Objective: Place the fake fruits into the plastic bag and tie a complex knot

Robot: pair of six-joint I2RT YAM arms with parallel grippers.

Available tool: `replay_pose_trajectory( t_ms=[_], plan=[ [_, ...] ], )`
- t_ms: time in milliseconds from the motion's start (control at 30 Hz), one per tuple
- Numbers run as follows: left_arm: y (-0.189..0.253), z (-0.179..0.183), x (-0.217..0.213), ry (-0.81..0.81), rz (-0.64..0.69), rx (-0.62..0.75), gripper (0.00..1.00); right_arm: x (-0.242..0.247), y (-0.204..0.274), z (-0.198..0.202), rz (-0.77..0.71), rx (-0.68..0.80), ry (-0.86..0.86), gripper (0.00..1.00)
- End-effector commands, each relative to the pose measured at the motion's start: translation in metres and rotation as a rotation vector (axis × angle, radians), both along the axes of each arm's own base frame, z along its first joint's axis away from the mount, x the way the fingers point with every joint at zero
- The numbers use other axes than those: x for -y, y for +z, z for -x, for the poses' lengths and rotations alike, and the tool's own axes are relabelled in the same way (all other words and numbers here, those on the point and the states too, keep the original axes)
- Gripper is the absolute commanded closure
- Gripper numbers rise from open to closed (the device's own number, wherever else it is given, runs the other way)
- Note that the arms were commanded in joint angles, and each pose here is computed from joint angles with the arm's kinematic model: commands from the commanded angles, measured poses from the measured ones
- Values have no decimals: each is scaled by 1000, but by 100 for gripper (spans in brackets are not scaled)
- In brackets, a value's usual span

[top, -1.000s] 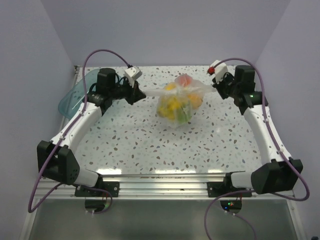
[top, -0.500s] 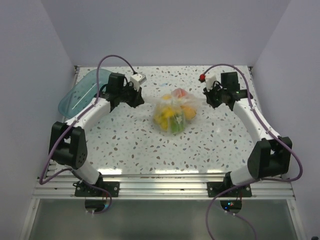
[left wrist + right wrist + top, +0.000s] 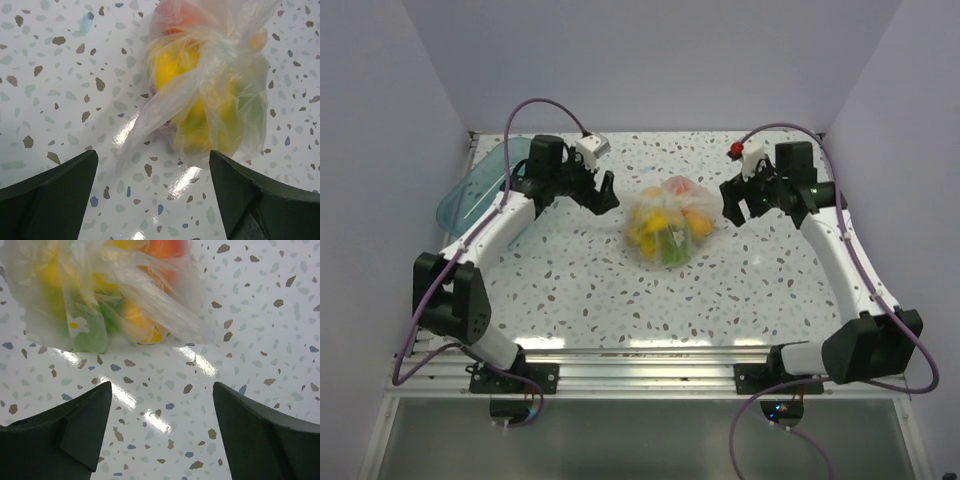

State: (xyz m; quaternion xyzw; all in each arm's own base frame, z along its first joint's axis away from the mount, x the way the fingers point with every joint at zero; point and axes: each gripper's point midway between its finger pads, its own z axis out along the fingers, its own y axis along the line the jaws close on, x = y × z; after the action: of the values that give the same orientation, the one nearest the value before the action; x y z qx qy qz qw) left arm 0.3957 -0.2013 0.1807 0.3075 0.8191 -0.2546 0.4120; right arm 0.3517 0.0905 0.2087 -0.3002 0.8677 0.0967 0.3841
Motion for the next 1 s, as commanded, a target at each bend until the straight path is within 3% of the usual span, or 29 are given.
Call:
replay_pose_trajectory(
  t_ms=[0,100,233,400,600,733,967],
  plan=[
    [80,4,-6,6,60,140,0,-11,63,21,-94,85,17,14],
    [105,17,-19,26,72,174,0,-13,89,39,-141,106,5,4],
    [118,36,-39,113,59,127,0,-15,101,64,-198,48,-24,2],
    [103,68,-65,199,-20,92,0,-19,78,96,-287,-80,-67,1],
    [55,117,-91,234,-114,71,0,-8,15,125,-276,-209,-183,1],
    [24,136,-99,247,-146,22,0,-8,13,125,-288,-154,-174,1],
    [28,136,-106,269,-166,47,0,-8,9,119,-296,-141,-191,2]
  ],
)
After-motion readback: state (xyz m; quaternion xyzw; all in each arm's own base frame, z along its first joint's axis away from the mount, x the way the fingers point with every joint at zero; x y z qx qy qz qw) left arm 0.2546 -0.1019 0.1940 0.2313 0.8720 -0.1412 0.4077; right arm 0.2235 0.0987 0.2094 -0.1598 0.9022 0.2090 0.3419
